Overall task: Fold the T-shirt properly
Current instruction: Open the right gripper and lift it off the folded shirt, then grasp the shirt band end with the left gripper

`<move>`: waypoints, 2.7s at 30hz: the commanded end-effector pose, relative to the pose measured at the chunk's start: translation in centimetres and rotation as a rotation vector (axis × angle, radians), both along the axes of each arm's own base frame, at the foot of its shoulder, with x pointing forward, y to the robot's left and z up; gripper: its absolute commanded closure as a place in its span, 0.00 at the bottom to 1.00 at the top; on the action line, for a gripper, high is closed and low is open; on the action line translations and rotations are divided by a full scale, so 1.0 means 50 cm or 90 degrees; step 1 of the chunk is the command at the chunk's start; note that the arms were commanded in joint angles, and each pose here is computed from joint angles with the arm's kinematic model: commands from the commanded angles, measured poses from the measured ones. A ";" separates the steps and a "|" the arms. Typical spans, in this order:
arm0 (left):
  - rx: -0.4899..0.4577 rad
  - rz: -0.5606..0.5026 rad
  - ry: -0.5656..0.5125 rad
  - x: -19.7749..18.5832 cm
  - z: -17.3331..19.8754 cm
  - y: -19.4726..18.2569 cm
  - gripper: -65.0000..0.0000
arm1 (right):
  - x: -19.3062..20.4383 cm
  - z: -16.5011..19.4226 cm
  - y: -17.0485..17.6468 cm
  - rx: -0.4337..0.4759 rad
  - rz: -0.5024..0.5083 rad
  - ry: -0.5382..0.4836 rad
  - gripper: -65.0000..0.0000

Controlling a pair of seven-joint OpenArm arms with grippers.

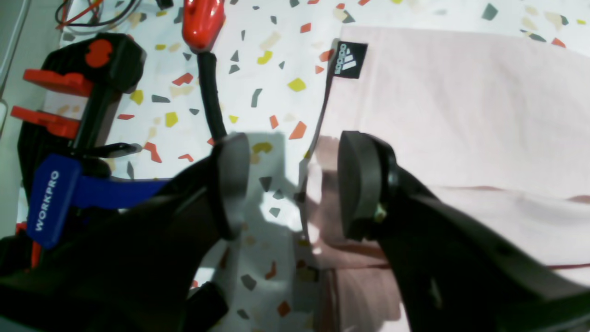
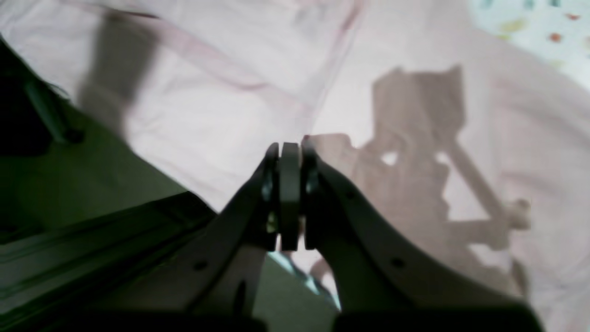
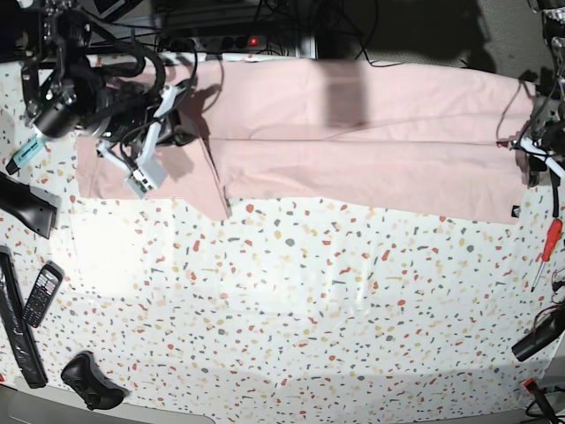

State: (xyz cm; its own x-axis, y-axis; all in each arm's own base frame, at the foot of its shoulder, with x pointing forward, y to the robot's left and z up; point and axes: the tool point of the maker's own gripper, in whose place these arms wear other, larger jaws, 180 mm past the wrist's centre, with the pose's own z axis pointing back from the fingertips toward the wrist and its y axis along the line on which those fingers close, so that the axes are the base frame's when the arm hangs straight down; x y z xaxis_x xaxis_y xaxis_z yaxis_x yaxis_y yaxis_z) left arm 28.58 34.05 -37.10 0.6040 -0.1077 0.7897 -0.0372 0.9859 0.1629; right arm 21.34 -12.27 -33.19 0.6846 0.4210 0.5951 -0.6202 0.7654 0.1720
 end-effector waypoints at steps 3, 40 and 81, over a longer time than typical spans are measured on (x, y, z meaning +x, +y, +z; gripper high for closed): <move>0.014 -0.001 -0.033 0.017 0.034 0.013 0.54 | -0.013 0.018 0.040 0.063 0.017 -0.007 1.00; 0.014 -0.002 -0.038 0.019 0.037 0.012 0.54 | -0.063 0.015 0.074 0.052 0.059 -0.015 1.00; -0.005 0.004 -0.028 0.015 0.032 0.011 0.54 | -0.044 0.076 0.084 0.136 0.092 -0.049 0.79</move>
